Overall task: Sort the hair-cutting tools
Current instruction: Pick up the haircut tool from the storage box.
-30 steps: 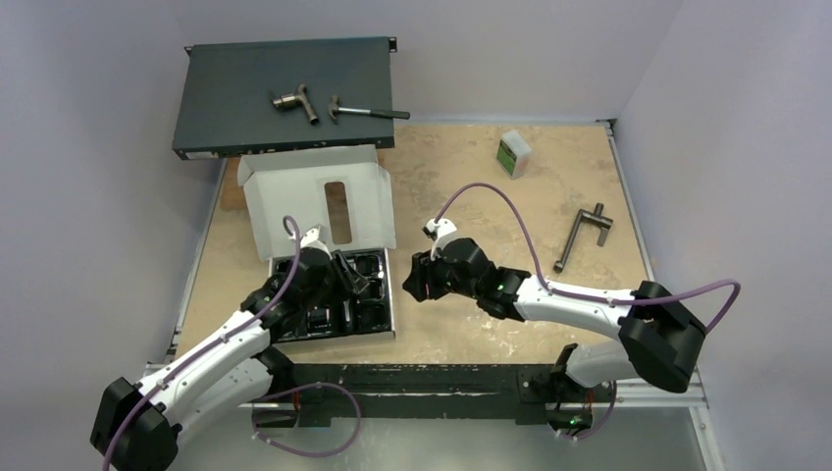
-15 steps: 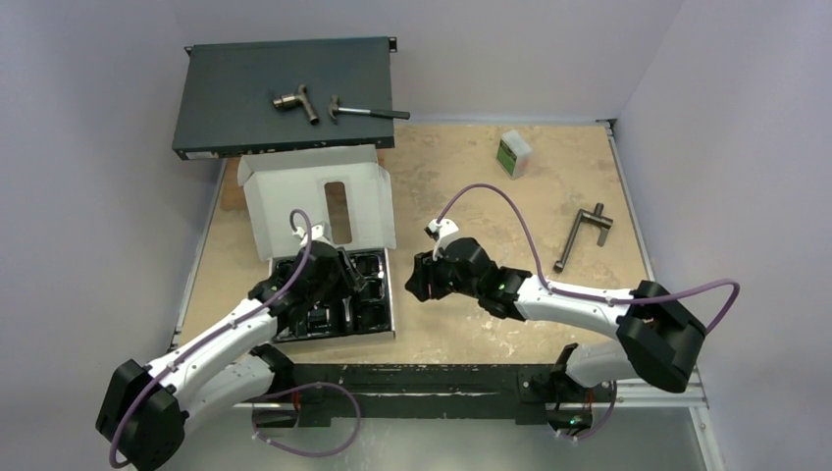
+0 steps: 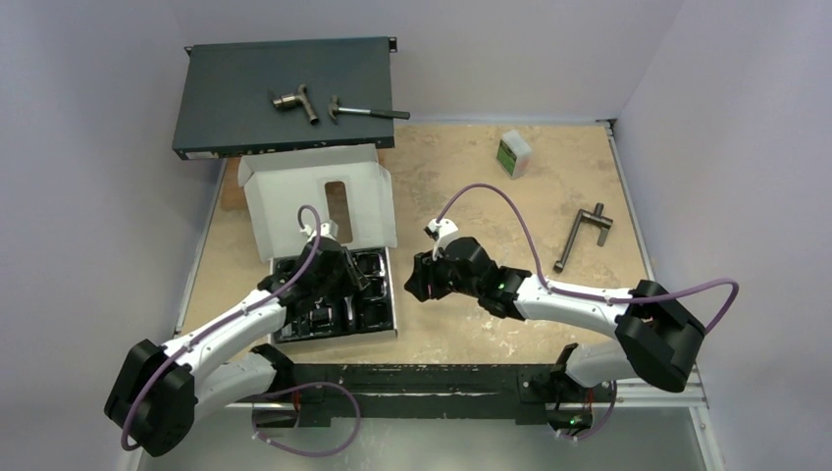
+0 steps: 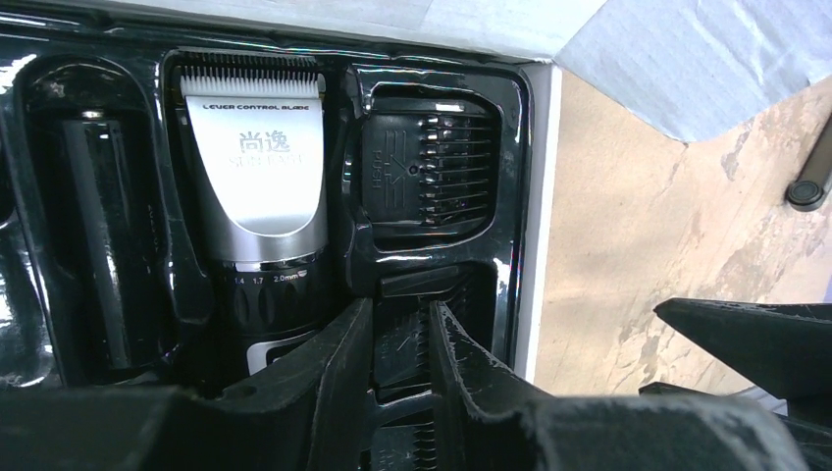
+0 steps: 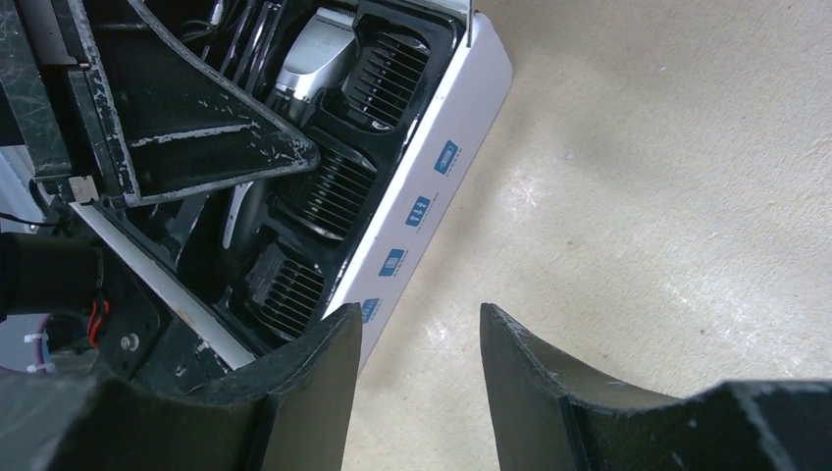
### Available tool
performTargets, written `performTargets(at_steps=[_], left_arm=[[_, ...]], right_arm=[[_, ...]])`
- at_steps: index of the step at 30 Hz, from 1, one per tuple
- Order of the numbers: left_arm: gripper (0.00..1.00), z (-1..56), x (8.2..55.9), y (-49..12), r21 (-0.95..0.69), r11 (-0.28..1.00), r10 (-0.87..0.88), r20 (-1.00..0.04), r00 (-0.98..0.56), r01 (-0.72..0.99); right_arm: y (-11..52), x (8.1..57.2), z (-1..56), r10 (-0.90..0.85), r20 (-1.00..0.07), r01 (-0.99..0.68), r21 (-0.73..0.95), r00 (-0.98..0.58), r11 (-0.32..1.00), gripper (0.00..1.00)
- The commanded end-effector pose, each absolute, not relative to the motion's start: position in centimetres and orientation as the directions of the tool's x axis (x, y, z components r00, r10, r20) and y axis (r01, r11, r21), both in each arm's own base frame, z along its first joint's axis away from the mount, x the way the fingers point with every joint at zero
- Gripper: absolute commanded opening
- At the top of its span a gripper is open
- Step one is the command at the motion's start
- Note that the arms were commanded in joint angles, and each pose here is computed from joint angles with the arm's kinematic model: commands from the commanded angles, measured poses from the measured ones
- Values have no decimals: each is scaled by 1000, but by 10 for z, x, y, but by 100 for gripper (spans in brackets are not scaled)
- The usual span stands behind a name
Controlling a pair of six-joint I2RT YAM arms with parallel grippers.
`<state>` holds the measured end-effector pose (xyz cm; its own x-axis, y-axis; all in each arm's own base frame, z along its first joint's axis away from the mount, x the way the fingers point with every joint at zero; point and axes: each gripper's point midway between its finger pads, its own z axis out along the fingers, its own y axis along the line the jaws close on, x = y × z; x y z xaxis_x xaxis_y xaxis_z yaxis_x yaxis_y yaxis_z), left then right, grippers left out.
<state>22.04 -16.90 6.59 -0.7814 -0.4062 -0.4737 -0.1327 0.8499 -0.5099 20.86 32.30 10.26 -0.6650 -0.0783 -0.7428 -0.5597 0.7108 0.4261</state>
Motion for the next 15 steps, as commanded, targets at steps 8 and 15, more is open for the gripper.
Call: performTargets(at_steps=[8,15], left_arm=[[14,75,228,-183,-597,799,-424,-476,-771,-71],[0,83,228,-185,-628,778,-434,-495,-752,-35]], right_arm=[[326,215,119,-49,-774,-580,429,-631,692,48],[327,214,118,-50,-770,-579,434,-636,690,48]])
